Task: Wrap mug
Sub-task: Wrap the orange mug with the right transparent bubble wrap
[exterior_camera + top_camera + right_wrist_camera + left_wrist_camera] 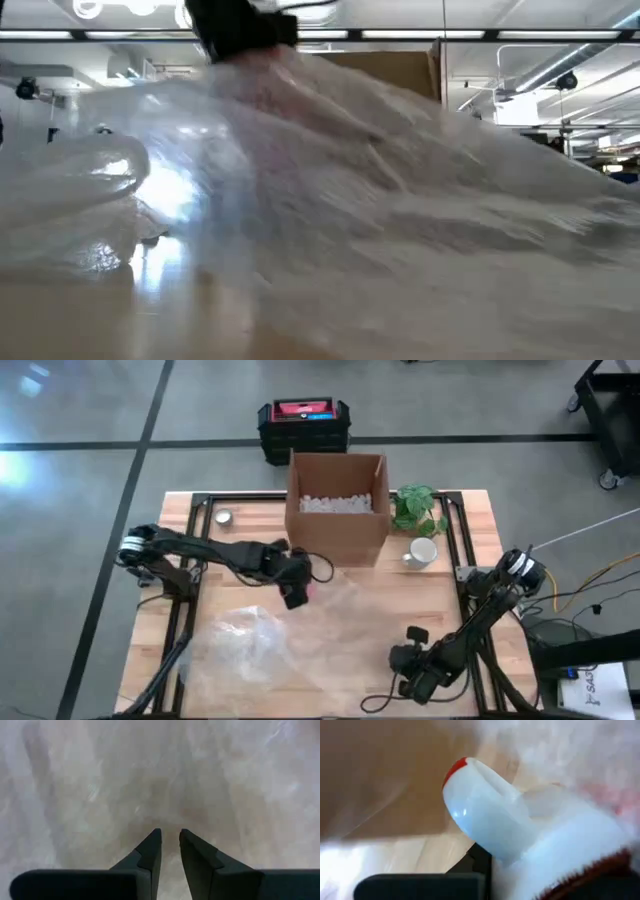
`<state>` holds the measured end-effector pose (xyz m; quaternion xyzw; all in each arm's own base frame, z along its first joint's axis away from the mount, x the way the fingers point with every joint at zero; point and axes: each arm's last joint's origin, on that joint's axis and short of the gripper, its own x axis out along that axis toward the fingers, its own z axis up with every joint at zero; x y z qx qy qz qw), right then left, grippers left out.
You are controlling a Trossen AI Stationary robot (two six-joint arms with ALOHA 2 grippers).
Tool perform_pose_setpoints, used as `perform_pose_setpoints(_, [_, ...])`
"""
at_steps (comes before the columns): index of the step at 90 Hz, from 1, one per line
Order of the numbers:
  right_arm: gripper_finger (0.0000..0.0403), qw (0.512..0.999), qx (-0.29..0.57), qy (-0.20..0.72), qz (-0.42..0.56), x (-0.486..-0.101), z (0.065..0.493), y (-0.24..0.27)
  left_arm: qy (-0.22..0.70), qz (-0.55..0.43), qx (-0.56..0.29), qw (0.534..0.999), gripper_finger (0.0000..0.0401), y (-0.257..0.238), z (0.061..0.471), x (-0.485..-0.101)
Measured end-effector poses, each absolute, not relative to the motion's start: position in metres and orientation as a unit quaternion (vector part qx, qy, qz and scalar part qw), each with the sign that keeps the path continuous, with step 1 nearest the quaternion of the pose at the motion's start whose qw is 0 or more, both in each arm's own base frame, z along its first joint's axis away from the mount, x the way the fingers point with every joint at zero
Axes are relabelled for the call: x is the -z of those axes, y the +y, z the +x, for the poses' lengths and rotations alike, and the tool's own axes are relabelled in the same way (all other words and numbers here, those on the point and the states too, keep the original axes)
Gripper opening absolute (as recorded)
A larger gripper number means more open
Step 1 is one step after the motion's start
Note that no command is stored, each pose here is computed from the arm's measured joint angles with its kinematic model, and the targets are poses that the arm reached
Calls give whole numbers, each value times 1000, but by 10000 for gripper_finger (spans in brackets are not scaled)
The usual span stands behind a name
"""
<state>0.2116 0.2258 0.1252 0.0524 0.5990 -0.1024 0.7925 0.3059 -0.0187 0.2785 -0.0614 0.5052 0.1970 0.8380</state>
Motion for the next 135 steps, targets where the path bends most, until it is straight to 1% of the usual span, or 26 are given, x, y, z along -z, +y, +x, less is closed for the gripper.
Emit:
perform_pose_setpoints(14, [32, 789, 104, 604, 37, -123, 219, 215, 502, -55, -236, 830, 13, -14, 273, -302])
perform_pose_setpoints(30, [23, 788, 105, 606, 31, -123, 224, 209, 472, -66, -240, 846, 13, -11, 255, -321])
perform_pose_setpoints(44, [22, 776, 91, 623, 41, -122, 224, 209, 479, -66, -238, 843, 13, -11, 251, -321])
perform_pose_setpoints(55, [4, 759, 74, 645, 50, -119, 217, 212, 498, -59, -241, 831, 13, -11, 250, -317])
perform_pose_setpoints(70, [1, 750, 86, 652, 66, -113, 204, 214, 512, -51, -252, 820, 13, -10, 247, -315])
perform_pose_setpoints(97, [0, 745, 91, 657, 73, -111, 197, 219, 547, -45, -268, 792, 13, -9, 237, -313])
perform_pose_setpoints(112, [0, 741, 95, 659, 83, -112, 196, 219, 545, -46, -268, 793, 13, -9, 236, -314])
perform_pose_setpoints(123, [0, 754, 97, 645, 78, -118, 200, 222, 533, -49, -251, 807, 13, -10, 241, -315])
perform_pose_setpoints(135, [0, 761, 80, 639, 78, -127, 208, 226, 520, -60, -235, 819, 16, -11, 245, -316])
